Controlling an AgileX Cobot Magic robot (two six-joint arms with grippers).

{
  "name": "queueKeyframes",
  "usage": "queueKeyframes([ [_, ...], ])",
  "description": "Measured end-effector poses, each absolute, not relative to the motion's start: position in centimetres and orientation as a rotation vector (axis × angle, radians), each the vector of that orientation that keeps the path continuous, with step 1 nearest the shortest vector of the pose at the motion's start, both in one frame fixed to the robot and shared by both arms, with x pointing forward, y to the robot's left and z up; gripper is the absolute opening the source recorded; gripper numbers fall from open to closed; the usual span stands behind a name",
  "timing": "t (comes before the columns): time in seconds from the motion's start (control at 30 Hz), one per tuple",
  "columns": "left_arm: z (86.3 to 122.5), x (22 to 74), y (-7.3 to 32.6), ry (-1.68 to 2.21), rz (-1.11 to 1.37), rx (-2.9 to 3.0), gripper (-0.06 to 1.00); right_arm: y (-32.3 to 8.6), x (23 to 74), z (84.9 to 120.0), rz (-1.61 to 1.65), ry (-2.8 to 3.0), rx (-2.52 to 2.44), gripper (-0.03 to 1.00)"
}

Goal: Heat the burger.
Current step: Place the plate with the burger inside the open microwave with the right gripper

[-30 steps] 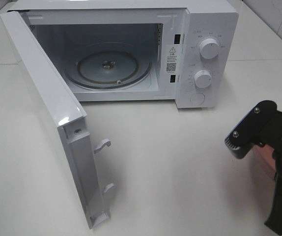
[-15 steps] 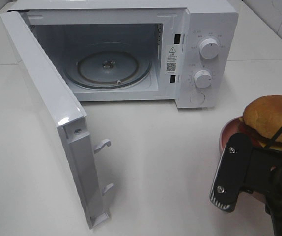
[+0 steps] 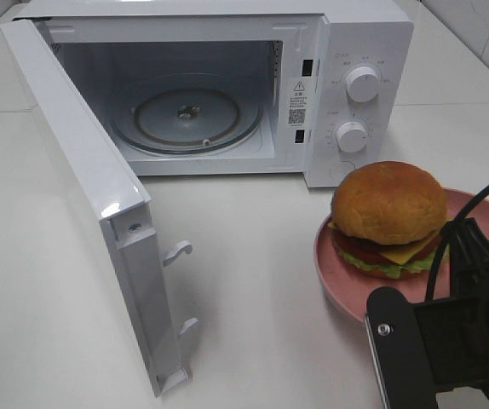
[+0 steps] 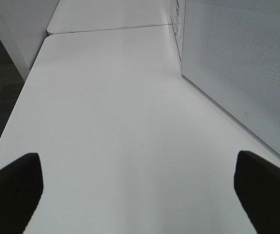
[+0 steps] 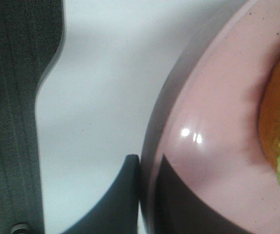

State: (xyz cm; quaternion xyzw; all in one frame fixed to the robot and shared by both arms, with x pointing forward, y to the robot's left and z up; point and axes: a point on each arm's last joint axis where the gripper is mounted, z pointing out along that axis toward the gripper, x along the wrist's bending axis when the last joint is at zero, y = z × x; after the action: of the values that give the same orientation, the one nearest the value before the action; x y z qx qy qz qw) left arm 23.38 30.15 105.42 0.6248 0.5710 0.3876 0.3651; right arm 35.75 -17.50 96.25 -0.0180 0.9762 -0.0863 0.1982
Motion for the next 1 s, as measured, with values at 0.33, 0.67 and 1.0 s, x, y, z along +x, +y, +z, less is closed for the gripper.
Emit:
queueKeyframes([
  [0.33,105.4,23.4,30.1,1.468,0.997,1.607,0.99,-16.1,36.3,96.3,-0.107,2.648,-0.417,0.05],
  [0.67,105.4,23.4,30.1,1.468,0.997,1.607,0.99,-15.4,37.1,95.3,-0.121,2.622,-0.63,0.05],
  [1.0,105.4,23.4,30.1,1.468,0.997,1.607,0.99,-13.2,39.7,95.6,0.027,2.571,-0.624,0.06],
])
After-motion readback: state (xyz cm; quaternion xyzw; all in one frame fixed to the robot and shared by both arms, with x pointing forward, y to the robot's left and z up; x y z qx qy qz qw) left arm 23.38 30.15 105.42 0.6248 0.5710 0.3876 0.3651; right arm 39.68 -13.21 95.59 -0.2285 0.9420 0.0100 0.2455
